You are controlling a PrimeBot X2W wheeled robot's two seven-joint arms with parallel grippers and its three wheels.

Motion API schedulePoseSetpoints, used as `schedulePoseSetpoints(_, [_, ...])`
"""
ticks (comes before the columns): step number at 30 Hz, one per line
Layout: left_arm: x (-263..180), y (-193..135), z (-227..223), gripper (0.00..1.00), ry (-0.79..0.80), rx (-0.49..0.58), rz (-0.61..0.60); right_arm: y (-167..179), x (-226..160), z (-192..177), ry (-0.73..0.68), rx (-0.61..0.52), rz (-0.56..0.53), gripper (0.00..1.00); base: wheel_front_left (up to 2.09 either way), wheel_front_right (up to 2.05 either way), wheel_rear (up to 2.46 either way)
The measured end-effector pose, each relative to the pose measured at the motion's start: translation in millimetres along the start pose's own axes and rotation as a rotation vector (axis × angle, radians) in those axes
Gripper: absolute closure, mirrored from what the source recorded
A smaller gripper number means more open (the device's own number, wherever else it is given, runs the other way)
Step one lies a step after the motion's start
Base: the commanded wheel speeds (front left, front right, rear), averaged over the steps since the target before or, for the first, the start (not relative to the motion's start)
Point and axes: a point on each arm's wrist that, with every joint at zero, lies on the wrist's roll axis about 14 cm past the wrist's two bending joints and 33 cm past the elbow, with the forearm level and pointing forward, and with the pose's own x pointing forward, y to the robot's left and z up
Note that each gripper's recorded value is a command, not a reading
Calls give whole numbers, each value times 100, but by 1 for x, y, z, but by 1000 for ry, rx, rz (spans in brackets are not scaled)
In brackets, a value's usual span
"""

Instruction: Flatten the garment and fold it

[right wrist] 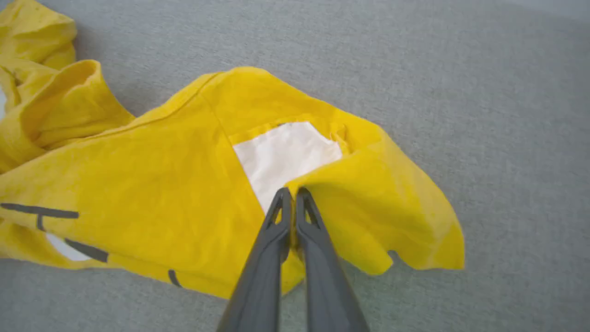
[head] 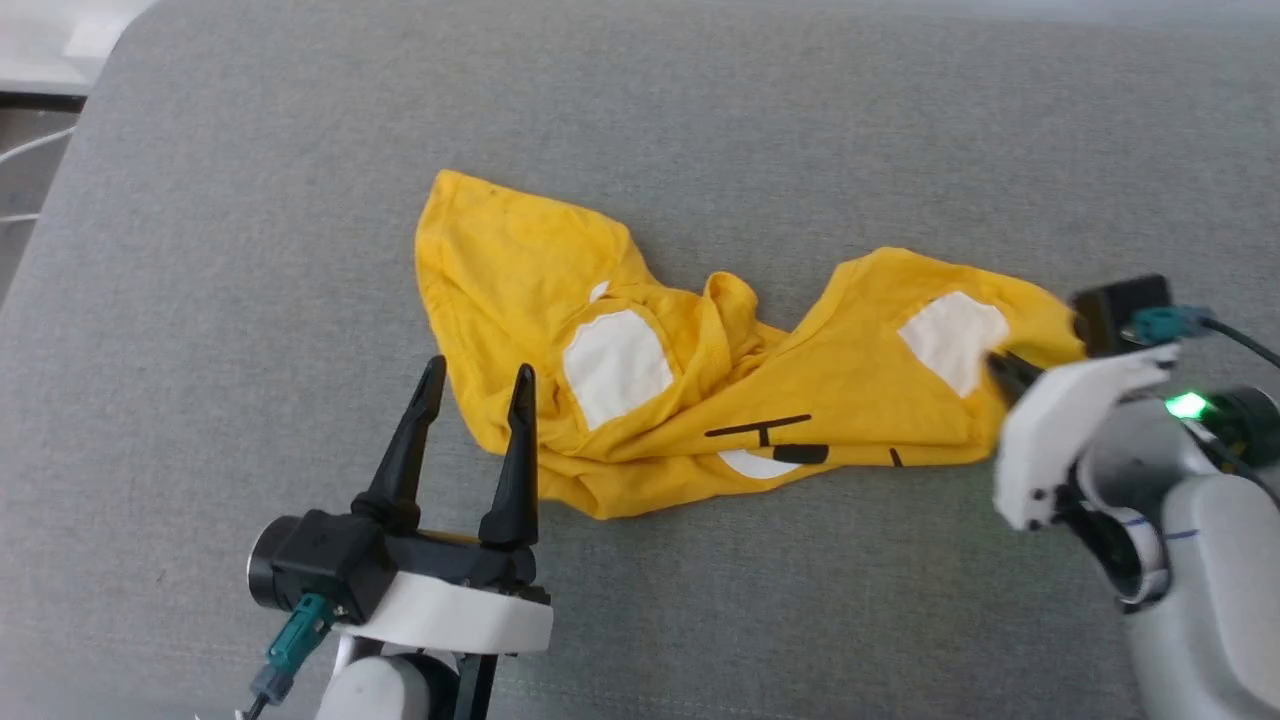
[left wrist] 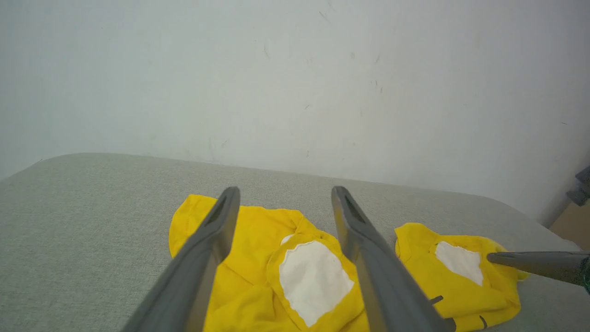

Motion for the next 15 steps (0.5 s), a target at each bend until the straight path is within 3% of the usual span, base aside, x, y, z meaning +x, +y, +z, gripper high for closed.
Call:
schedulePoseSetpoints(5, [4, -10, -2, 0, 1, -12, -29, 54, -16, 13, -23, -30, 168, 100, 0, 0, 0])
schedulePoseSetpoints(12, [7, -14, -8, 0, 14, -19, -41, 74, -38, -86, 272, -2, 242, 97, 0, 0, 0])
schedulePoseSetpoints(13, [6, -13, -8, 0, 16, -18, -40, 73, -40, -94, 295, 7, 239, 79, 0, 0, 0])
schedulePoseSetpoints(14, [6, -13, -8, 0, 17, -18, -39, 73, -40, -95, 296, 0, 237, 44, 0, 0, 0])
schedulePoseSetpoints(15, [6, -12, -9, 0, 17, -17, -36, 72, -40, -94, 287, -3, 234, 0, 0, 0, 0])
